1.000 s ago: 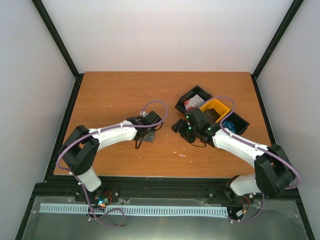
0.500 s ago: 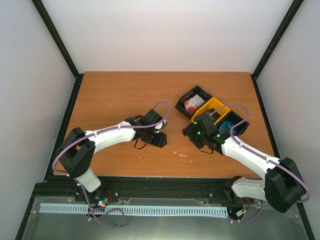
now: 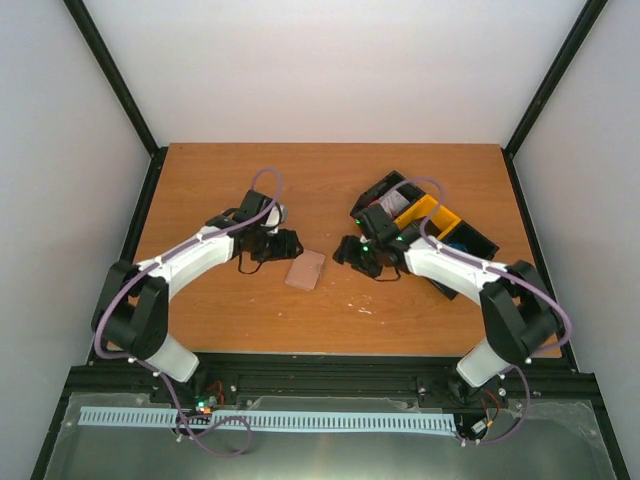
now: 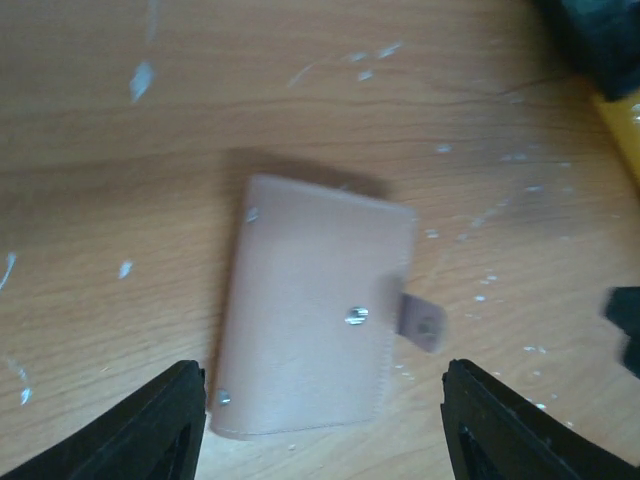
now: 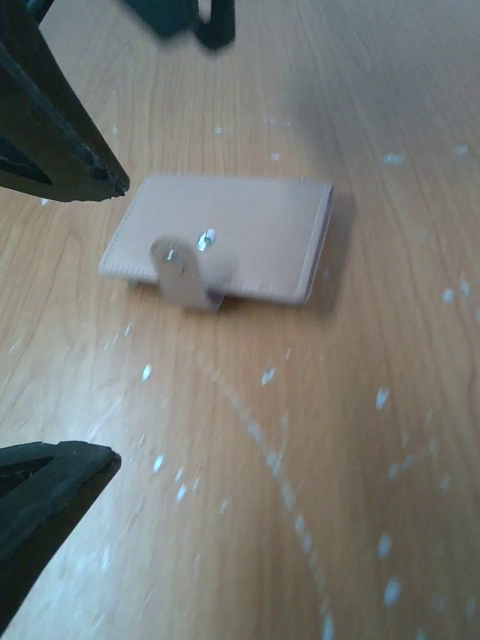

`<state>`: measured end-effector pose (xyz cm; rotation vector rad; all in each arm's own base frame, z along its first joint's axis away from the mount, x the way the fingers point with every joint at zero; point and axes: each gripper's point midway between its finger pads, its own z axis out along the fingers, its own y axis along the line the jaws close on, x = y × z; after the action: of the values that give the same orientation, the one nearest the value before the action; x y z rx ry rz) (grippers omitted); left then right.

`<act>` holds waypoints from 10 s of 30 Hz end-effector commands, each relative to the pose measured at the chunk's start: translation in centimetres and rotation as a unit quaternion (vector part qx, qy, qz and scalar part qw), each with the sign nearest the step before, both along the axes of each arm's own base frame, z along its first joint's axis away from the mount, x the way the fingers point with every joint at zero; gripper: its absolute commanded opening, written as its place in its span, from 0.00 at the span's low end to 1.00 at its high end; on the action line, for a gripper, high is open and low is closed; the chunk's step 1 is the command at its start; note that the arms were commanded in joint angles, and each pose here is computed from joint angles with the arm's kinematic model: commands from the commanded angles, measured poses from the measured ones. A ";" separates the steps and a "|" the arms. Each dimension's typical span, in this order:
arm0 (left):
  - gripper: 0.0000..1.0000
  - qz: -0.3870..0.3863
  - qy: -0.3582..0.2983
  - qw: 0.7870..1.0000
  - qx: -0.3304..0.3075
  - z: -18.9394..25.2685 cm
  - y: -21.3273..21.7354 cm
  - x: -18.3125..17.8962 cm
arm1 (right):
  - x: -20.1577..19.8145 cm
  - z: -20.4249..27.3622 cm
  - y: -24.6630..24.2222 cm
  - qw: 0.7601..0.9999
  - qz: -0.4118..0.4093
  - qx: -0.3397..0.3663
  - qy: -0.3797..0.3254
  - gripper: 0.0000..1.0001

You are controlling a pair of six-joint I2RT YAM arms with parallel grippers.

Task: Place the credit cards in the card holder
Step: Close the card holder at the center of the board.

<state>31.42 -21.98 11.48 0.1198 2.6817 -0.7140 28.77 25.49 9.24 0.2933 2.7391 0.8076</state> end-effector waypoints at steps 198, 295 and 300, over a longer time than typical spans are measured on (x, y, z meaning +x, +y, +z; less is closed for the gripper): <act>0.35 0.012 0.139 0.990 -0.016 -8.6 0.5 -1.7 | 1.7 -4.7 7.7 0.994 0.094 -0.063 0.014 0.10; 0.39 0.042 0.112 0.993 0.000 -8.7 1.1 0.0 | 2.7 -5.8 9.8 0.988 0.135 -0.049 0.048 0.14; 0.31 0.041 0.122 0.992 0.008 -9.5 1.2 0.0 | 2.9 -5.2 10.2 0.989 0.137 -0.036 0.036 0.07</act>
<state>30.77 -21.26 2.59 -0.0581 2.8937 -0.7850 31.59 35.57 3.94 -0.0539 2.9410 0.7518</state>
